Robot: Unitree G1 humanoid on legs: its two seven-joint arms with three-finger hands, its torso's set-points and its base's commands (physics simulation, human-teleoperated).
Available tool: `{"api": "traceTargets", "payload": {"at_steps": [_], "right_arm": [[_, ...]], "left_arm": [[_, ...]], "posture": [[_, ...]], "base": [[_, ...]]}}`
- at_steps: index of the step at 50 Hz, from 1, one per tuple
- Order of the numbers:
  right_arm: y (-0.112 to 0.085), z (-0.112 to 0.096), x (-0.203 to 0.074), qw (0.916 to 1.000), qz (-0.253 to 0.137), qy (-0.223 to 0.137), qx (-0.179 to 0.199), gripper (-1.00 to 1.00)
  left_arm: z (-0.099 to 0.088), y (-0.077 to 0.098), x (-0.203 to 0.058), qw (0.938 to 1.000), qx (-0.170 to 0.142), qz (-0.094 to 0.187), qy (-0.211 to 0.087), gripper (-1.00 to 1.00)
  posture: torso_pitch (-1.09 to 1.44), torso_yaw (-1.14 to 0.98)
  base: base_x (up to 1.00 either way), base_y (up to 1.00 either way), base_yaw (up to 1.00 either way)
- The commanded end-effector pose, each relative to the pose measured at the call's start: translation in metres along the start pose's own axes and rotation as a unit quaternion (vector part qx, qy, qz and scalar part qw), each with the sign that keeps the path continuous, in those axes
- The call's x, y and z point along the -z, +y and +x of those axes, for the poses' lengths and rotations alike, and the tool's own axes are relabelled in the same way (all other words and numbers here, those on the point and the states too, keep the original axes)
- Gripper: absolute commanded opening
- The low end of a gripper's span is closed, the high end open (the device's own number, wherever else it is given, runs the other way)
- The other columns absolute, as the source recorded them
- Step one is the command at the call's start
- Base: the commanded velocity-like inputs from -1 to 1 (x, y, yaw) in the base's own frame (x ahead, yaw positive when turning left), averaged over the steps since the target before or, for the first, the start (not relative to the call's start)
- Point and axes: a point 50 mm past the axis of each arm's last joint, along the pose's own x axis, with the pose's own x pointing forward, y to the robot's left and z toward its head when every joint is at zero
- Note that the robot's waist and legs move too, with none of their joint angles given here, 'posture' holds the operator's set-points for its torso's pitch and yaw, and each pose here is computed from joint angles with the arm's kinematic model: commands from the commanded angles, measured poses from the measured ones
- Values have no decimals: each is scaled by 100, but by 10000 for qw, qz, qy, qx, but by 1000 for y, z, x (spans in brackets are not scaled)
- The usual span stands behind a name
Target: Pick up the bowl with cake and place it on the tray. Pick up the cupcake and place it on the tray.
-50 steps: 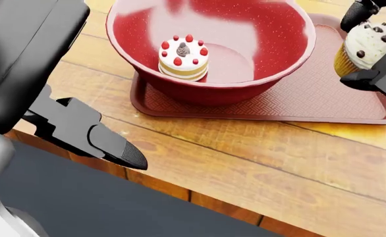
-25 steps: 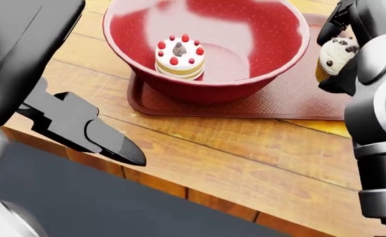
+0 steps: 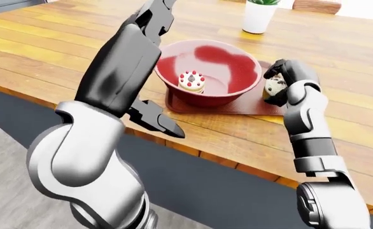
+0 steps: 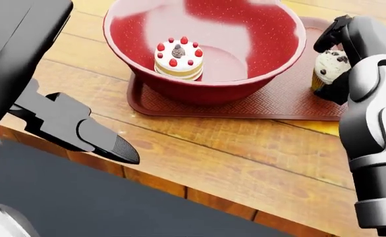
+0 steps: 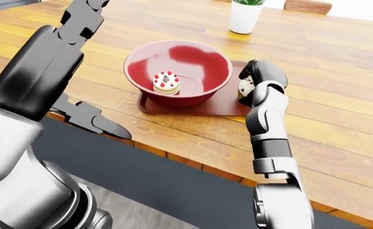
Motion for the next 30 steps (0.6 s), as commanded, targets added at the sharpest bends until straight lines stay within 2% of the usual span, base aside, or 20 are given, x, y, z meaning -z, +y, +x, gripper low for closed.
{"api": "traceTargets", "payload": {"at_steps": [1, 4, 10, 18, 23, 30], "right_arm": [[-21, 0, -7, 9989, 23, -155, 447, 15], [-20, 0, -5, 9990, 14, -130, 428, 23], [-25, 0, -7, 9989, 28, -153, 444, 19], [-46, -5, -12, 9981, 51, -239, 571, 8], [-67, -14, -16, 9968, 119, -361, 703, 7], [-77, -25, -18, 9958, 167, -504, 743, 2]], "left_arm": [[-1, 6, -6, 9997, -192, 74, -141, 100], [-1, 9, -6, 9996, -217, 77, -147, 100], [0, 10, -6, 9996, -224, 89, -150, 100], [0, 12, -8, 9995, -238, 101, -160, 100], [-1, 12, -8, 9995, -245, 104, -155, 100], [-1, 13, -9, 9995, -253, 97, -147, 100]], "posture": [[0, 0], [0, 0], [0, 0], [0, 0], [0, 0], [0, 0]], "base": [[0, 0, 0], [0, 0, 0], [0, 0, 0], [0, 0, 0], [0, 0, 0], [0, 0, 0]]}}
